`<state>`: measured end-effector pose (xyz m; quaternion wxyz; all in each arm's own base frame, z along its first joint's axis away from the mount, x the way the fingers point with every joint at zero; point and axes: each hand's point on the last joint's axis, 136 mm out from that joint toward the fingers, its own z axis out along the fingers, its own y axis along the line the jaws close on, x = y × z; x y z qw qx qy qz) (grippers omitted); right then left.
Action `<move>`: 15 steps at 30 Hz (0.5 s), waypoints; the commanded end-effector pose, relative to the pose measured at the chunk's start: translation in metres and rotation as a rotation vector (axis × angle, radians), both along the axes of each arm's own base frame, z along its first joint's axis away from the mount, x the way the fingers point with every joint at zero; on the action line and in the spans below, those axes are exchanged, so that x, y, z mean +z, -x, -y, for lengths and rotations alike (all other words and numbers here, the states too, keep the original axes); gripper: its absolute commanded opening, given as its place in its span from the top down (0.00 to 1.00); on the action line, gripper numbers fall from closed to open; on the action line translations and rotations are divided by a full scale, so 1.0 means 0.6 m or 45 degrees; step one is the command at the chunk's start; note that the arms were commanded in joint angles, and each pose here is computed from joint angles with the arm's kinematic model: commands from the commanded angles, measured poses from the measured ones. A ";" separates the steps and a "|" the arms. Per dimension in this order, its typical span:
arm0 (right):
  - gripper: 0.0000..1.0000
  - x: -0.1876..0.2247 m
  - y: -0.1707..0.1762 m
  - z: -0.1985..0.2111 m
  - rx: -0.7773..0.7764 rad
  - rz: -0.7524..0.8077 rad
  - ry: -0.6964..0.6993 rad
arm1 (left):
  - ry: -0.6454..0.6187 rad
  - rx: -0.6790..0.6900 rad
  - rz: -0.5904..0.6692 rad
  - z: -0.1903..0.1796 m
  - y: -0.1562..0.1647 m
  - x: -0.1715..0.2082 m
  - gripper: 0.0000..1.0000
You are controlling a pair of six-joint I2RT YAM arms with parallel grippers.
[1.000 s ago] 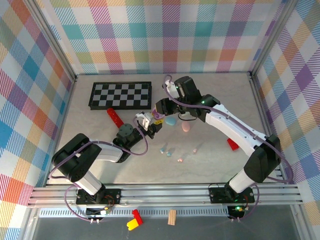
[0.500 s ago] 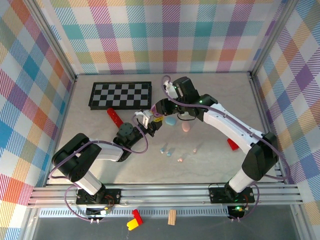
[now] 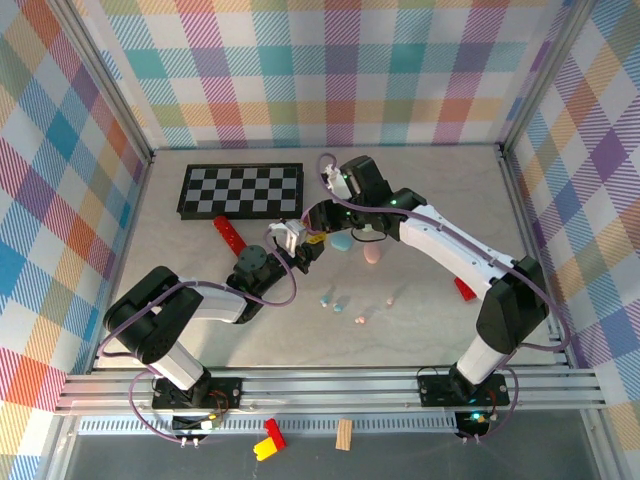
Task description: Insert the wireless bluetooth earbuds into the charging case
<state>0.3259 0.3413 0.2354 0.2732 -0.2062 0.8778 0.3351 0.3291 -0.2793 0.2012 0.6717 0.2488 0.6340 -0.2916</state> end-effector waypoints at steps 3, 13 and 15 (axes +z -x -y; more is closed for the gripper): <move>0.75 -0.008 0.002 -0.010 0.013 -0.035 -0.017 | 0.096 -0.011 0.088 0.011 -0.003 0.054 0.72; 0.68 0.017 0.005 0.008 -0.041 -0.001 -0.018 | 0.089 -0.016 0.080 0.014 -0.004 0.047 0.72; 0.68 0.032 0.008 0.012 -0.043 0.027 -0.036 | 0.075 -0.013 0.084 0.012 -0.002 0.044 0.71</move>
